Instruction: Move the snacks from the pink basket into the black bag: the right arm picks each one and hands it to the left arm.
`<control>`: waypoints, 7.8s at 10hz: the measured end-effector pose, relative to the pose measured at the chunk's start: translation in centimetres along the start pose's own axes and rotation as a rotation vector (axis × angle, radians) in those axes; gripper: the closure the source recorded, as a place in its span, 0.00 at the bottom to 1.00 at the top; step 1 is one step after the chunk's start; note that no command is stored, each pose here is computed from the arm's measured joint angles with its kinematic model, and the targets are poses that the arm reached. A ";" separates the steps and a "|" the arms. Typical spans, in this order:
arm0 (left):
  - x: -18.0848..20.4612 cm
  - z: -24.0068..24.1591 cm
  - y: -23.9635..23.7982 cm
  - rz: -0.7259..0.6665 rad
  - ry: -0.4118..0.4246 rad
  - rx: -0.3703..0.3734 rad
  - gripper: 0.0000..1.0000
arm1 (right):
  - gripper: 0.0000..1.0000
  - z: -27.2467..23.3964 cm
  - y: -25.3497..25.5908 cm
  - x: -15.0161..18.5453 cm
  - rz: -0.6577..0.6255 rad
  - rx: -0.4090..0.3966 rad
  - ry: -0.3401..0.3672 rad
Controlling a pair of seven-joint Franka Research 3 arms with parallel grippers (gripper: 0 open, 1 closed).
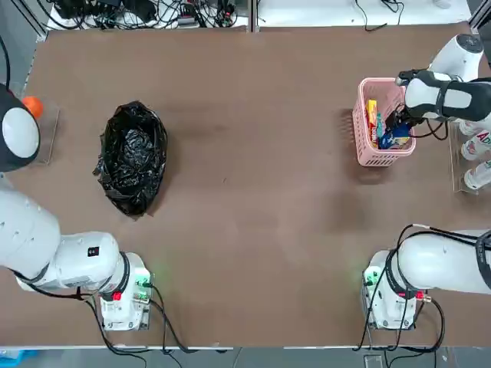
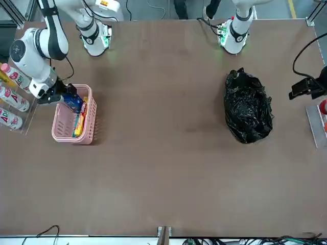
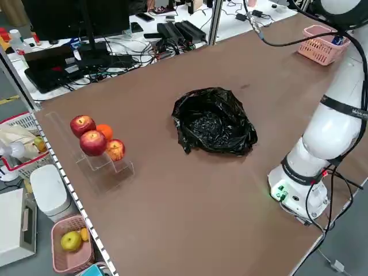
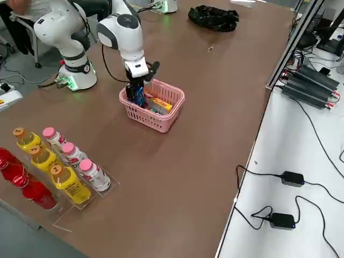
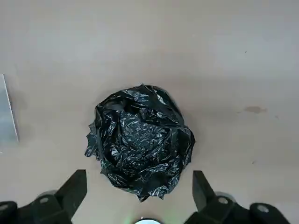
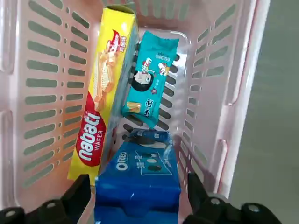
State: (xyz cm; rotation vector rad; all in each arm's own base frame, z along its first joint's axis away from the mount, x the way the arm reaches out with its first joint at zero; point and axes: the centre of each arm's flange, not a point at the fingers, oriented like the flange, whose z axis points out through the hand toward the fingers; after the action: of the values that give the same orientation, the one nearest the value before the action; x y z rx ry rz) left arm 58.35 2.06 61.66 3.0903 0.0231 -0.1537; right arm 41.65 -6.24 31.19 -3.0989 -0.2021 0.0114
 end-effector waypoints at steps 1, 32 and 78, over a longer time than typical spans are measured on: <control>0.1 0.2 0.1 0.002 -0.003 0.000 0.00 | 0.09 0.2 0.0 0.0 -0.005 0.000 -0.002; 0.8 1.4 0.9 -0.020 -0.025 -0.005 0.00 | 0.56 -14.7 -1.7 5.7 -0.104 0.028 -0.134; 1.7 13.4 32.6 -1.179 -0.282 -0.215 0.49 | 0.57 -14.4 -56.0 15.2 0.461 0.917 0.322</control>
State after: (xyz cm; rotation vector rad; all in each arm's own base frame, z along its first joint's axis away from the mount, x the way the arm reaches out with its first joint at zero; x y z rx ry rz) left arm 59.29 -31.12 49.69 2.3799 1.6624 -0.5489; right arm 49.61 50.76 47.58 -2.1261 0.4121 -0.2896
